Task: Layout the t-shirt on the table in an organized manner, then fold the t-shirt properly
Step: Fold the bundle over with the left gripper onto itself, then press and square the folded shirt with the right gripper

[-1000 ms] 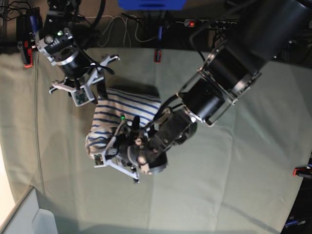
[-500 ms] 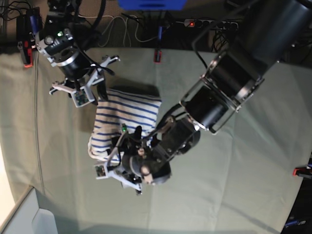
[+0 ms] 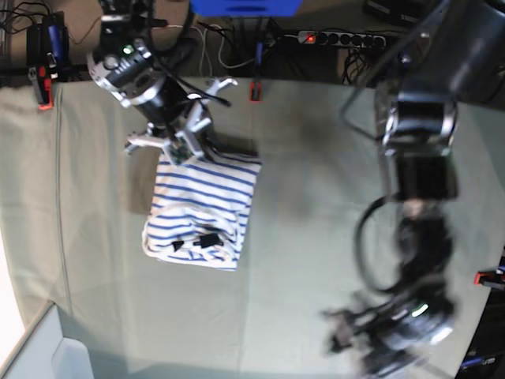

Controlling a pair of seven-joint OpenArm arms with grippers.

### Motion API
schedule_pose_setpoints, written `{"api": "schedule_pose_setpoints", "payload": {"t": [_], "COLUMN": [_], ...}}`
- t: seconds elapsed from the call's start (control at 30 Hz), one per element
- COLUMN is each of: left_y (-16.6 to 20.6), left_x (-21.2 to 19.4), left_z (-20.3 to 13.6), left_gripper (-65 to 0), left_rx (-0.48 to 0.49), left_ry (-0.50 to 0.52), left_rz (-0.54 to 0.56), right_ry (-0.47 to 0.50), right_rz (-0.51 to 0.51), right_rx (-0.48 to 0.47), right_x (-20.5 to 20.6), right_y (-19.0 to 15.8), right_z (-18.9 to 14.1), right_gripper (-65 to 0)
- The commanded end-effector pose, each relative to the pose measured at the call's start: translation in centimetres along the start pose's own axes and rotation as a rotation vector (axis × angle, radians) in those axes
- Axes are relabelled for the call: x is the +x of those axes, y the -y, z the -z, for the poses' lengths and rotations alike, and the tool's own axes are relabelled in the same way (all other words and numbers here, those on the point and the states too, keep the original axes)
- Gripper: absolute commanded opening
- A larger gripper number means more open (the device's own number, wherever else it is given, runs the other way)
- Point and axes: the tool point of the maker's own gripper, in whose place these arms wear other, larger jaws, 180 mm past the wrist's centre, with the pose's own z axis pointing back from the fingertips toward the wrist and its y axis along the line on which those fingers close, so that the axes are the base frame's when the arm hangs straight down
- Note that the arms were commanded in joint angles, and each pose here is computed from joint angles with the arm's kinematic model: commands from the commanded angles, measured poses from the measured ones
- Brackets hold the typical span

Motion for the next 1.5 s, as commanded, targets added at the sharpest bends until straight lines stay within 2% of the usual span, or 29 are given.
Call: {"api": "schedule_pose_setpoints", "payload": {"t": [0.0,0.17,0.27,0.4,0.5,0.83,1.2,1.47], "left_y": [-2.4,-7.5,-8.6,-9.6,-9.4,-7.1,-6.6,-6.7], "left_x": [0.8,-9.3,-14.8,-19.6,-21.9,-24.2,-23.7,-23.6], "left_z": [-1.8,-8.7,-12.5,-16.2,-17.5,-17.8,-17.6,-17.8], "left_gripper": [-29.6,-29.6,-29.5,-29.5,-29.5,-29.5,-29.5,-29.6], "left_rx": [0.059,0.243,0.319,0.390,0.404,0.368,0.364,0.369], "left_ry": [0.047,-0.095,-0.180,-0.265,-0.310,-0.359,-0.350,-0.349], "left_rz": [-0.003,-0.039,-0.086,-0.146,-0.171,-0.200,-0.199,-0.198], "right_ry": [0.051,0.032,0.033,0.028,0.002,-0.042,0.019,0.027], "right_rz": [0.009,0.030,0.035,0.035,0.015,-0.015,0.026,0.058], "right_rx": [0.022,0.035,0.020,-0.011,-0.004,-0.007,0.013,0.029], "right_x": [1.3,0.6,0.7,0.8,0.2,0.3,1.9,3.6], "right_y": [-0.6,0.2,1.5,3.8,5.0,9.3,12.4,14.4], "right_z": [0.5,2.8,3.6,4.6,5.6,8.7,12.1,14.5], "right_gripper": [-60.7,-60.9,-60.9,-60.7,-60.8,-60.9,-60.6,-60.6]}}
